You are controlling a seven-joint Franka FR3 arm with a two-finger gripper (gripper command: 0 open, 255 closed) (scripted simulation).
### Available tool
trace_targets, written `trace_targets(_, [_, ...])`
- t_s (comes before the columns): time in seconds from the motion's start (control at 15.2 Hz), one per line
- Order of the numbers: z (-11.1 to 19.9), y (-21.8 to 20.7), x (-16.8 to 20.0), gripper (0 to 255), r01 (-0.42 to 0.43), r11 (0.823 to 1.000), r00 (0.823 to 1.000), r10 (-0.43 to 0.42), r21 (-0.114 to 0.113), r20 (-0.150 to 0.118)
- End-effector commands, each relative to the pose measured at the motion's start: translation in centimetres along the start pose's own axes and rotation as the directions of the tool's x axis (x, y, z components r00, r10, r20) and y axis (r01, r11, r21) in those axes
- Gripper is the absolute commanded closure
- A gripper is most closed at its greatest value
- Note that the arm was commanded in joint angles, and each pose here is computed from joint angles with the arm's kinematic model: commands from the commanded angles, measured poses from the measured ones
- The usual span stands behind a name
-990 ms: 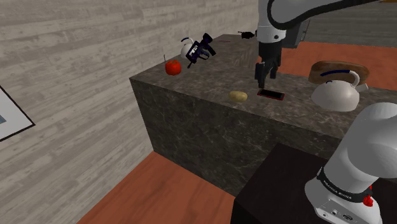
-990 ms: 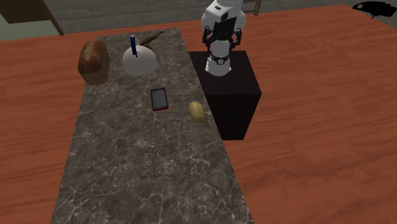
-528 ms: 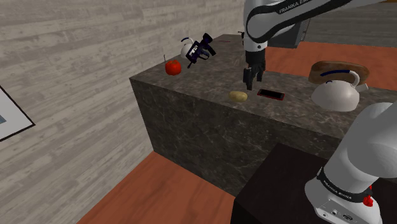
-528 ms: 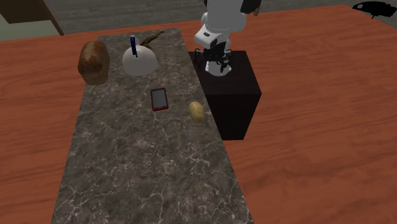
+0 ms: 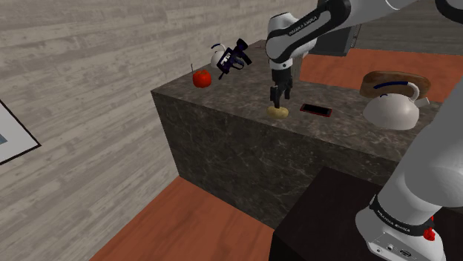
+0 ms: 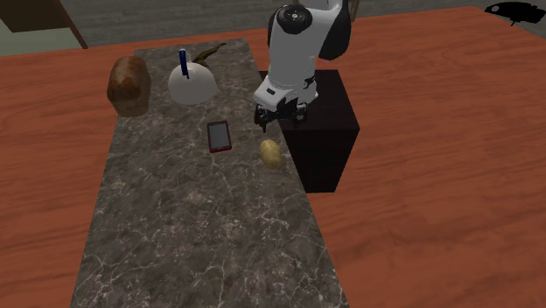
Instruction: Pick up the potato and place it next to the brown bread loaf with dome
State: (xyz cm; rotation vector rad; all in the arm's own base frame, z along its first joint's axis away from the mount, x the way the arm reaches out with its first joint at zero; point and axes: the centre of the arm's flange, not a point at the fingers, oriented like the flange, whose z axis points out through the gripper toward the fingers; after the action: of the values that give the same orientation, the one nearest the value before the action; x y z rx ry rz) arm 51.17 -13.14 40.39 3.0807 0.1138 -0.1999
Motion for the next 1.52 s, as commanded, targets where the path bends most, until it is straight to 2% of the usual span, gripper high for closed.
trace_targets(0.0, [1.4, 1.1, 2.1, 0, 0.014, 1.000, 1.000, -0.014, 0.001, 0.003])
trace_targets(0.26, [3.5, 2.7, 5.7, 0, 0.035, 0.999, 0.999, -0.036, 0.003, 0.008])
trace_targets(0.73, [7.5, 2.7, 5.7, 0, 0.035, 0.999, 0.999, -0.036, 0.003, 0.008])
trace_targets(1.25, [7.5, 2.7, 5.7, 0, 0.036, 0.999, 0.999, -0.036, 0.003, 0.008])
trace_targets(1.32, [7.5, 2.7, 5.7, 255, 0.036, 0.999, 0.999, -0.036, 0.003, 0.008])
trace_targets(1.45, [7.5, 2.7, 5.7, 255, 0.035, 0.999, 0.999, -0.036, 0.003, 0.008])
